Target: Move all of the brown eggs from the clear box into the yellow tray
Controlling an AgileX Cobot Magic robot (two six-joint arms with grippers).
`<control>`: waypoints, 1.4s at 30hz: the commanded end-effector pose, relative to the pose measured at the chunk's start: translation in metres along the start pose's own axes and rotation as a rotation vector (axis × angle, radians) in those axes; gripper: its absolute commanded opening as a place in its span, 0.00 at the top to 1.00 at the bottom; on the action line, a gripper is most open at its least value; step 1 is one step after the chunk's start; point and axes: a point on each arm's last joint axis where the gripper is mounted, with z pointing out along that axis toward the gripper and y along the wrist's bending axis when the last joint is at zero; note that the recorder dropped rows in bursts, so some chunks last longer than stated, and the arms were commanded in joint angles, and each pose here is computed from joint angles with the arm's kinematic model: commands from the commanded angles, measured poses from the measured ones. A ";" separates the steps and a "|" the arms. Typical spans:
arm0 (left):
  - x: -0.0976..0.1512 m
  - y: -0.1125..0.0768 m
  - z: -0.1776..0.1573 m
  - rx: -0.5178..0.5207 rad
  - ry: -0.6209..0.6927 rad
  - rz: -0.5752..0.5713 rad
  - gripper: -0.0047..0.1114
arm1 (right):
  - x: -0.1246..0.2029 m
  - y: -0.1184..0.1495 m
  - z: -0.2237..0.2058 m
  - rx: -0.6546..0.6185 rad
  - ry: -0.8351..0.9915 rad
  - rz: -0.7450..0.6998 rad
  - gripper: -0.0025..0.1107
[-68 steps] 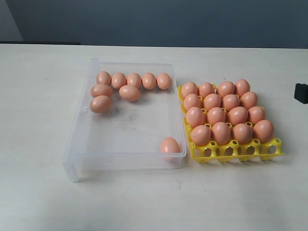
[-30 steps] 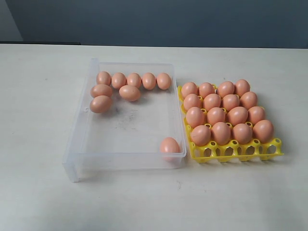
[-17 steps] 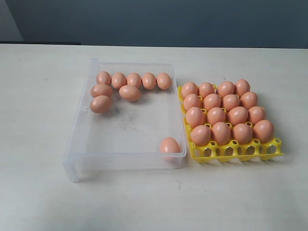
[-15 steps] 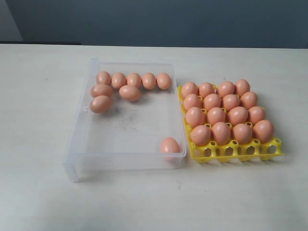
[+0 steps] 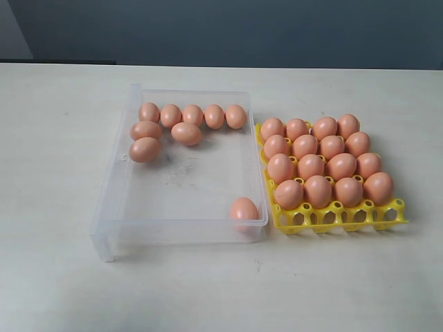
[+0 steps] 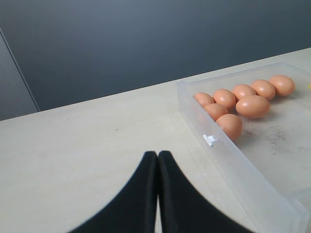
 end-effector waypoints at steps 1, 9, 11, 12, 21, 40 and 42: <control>-0.002 0.000 0.000 -0.001 -0.016 -0.003 0.96 | 0.001 0.000 0.000 0.006 -0.007 0.003 0.98; -0.002 0.000 0.000 -0.001 -0.016 -0.003 0.96 | 0.000 0.000 -0.001 0.007 -0.019 -0.001 0.98; -0.002 0.000 0.000 -0.001 -0.016 -0.003 0.96 | 0.000 0.000 -0.001 0.007 -0.017 -0.001 0.98; -0.002 0.000 0.000 -0.001 -0.016 -0.003 0.96 | 0.000 0.000 -0.001 0.007 -0.017 -0.001 0.98; -0.002 0.000 0.000 -0.001 -0.016 -0.003 0.96 | 0.000 0.000 -0.001 0.006 -0.017 0.003 0.98; -0.002 0.000 0.000 -0.001 -0.016 -0.003 0.96 | 0.001 0.000 -0.001 0.005 -0.012 0.008 0.98; -0.002 0.000 0.000 -0.001 -0.016 -0.003 0.96 | 0.001 0.000 -0.001 0.005 -0.012 0.008 0.98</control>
